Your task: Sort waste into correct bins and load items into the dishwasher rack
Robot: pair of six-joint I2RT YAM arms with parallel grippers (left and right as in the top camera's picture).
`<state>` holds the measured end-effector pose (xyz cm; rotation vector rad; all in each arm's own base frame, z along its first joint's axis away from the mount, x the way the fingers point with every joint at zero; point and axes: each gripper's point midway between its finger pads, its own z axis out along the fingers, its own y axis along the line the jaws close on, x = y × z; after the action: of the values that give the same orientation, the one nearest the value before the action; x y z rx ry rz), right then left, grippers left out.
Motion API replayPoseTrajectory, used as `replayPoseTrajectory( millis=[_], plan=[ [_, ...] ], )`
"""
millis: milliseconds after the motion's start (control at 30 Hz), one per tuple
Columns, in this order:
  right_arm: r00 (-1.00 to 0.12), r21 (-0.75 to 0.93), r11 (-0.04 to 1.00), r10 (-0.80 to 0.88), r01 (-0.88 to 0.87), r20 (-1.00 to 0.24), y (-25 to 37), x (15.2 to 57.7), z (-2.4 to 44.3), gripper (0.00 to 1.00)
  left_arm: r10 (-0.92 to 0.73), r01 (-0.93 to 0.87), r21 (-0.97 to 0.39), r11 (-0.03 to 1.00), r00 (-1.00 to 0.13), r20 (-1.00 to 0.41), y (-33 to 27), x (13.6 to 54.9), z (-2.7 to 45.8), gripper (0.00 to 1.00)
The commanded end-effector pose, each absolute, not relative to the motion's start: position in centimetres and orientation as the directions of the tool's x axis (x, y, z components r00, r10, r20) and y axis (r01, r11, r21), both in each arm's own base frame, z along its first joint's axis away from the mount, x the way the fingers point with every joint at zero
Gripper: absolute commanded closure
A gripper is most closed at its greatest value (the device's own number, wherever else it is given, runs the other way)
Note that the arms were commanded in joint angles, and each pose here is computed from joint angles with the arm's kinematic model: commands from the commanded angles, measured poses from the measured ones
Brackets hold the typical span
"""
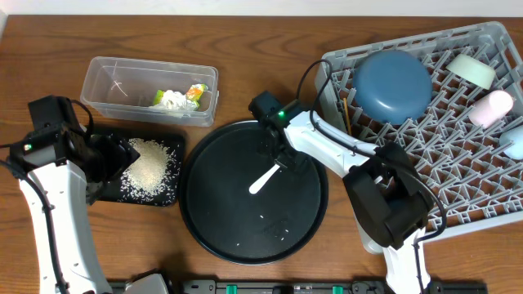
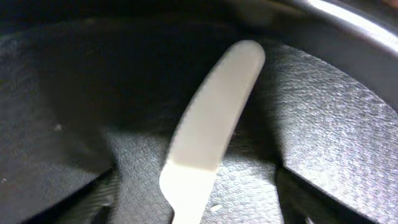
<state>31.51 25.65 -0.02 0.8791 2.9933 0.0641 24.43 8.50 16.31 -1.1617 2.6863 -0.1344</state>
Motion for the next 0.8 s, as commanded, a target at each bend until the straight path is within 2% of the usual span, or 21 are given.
replayPoseTrajectory(
  millis=[0,200,333,633,767],
  plan=[
    [-0.847,0.006,0.847,0.531,0.531,-0.006,25.54,30.48,-1.84,0.4,-0.728,-0.713,-0.15,0.686,-0.669,-0.151,8.71,24.15,16.02,0.12],
    [-0.853,0.004,0.853,0.521,0.521,-0.005,25.5,30.43,-1.84,0.59,-0.728,-0.713,-0.15,0.686,-0.669,-0.151,8.71,24.15,16.02,0.12],
    [-0.857,0.004,0.857,0.515,0.515,-0.005,25.51,30.44,-1.84,0.62,-0.728,-0.712,-0.15,0.686,-0.669,-0.152,8.71,24.16,16.02,0.12],
    [-0.86,0.005,0.86,0.511,0.511,-0.005,25.54,30.47,-1.83,0.79,-0.728,-0.712,-0.15,0.686,-0.669,-0.152,8.71,24.16,16.02,0.13],
    [-0.861,0.006,0.861,0.508,0.508,-0.006,25.55,30.49,-1.83,0.81,-0.728,-0.713,-0.15,0.686,-0.669,-0.151,8.71,24.15,16.02,0.12]
  ],
)
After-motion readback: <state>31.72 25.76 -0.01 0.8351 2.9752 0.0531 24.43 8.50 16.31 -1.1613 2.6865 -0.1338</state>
